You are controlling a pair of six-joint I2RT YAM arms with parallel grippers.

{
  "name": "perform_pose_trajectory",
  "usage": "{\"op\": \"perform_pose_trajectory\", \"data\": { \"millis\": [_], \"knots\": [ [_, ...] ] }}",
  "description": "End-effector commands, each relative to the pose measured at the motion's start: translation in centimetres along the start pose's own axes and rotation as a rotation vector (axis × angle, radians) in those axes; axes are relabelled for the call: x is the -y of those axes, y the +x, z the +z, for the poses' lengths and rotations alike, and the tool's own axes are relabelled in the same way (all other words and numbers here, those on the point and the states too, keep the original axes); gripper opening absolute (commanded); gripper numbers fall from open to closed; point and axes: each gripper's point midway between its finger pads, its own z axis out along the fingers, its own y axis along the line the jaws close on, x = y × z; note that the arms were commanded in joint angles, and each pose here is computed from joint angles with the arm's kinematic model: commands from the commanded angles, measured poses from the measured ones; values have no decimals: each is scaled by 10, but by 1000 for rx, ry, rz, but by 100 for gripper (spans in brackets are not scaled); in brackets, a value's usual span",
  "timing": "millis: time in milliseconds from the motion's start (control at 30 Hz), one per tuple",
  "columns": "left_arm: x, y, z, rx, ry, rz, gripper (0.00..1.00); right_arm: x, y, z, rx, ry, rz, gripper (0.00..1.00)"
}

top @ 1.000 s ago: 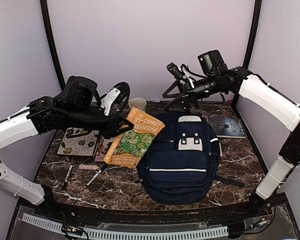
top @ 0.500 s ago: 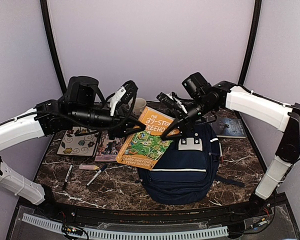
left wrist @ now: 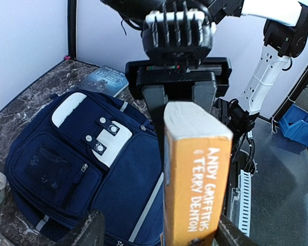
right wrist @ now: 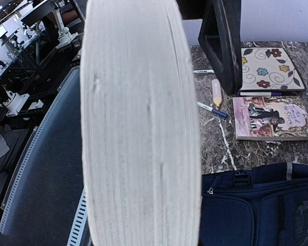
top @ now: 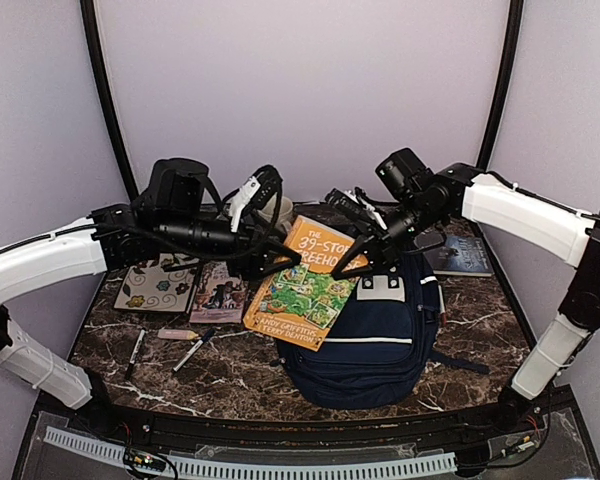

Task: Pack the student bag
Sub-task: Pass from the left arm to the right

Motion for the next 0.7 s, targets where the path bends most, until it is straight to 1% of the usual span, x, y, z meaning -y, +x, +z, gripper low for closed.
{"op": "perform_pose_trajectory", "data": {
  "millis": [0, 67, 100, 167, 200, 233, 267, 300, 333, 400, 433, 500, 567, 600, 667],
  "knots": [
    [-3, 28, 30, -96, 79, -44, 65, -9, -20, -12, 33, -5, -62, 0],
    [5, 36, 39, -131, 152, -67, 57, -4, -20, -13, 23, 13, -53, 0],
    [8, 38, 43, -141, 186, -76, 49, -1, -20, -13, 21, 22, -44, 0],
    [11, 37, 46, -140, 212, -86, 27, 4, -19, -14, 21, 34, -19, 0],
    [12, 34, 46, -130, 214, -84, 18, 7, -19, -15, 24, 39, -6, 0],
    [12, 31, 46, -114, 213, -84, 11, 10, -18, -17, 29, 43, 13, 1],
    [11, 27, 45, -93, 208, -84, 6, 14, -15, -20, 40, 49, 32, 6],
    [10, 23, 44, -70, 199, -87, 3, 18, -14, -25, 58, 56, 54, 13],
    [9, 19, 42, -45, 191, -90, 1, 24, -11, -31, 83, 66, 85, 23],
    [6, 5, 38, 16, 166, -107, 0, 39, -4, -44, 152, 94, 169, 47],
    [3, -5, 36, 57, 148, -120, 0, 42, -5, -54, 204, 110, 200, 56],
    [-6, -25, 31, 128, 105, -189, 0, 42, -7, -68, 288, 125, 244, 69],
    [-14, -40, 27, 186, 74, -238, 0, 44, -5, -77, 331, 152, 269, 81],
    [-17, -47, 26, 213, 63, -260, 0, 43, -5, -80, 344, 155, 273, 85],
    [-24, -56, 24, 267, 47, -306, 0, 39, -9, -81, 352, 142, 264, 89]
  ]
}}
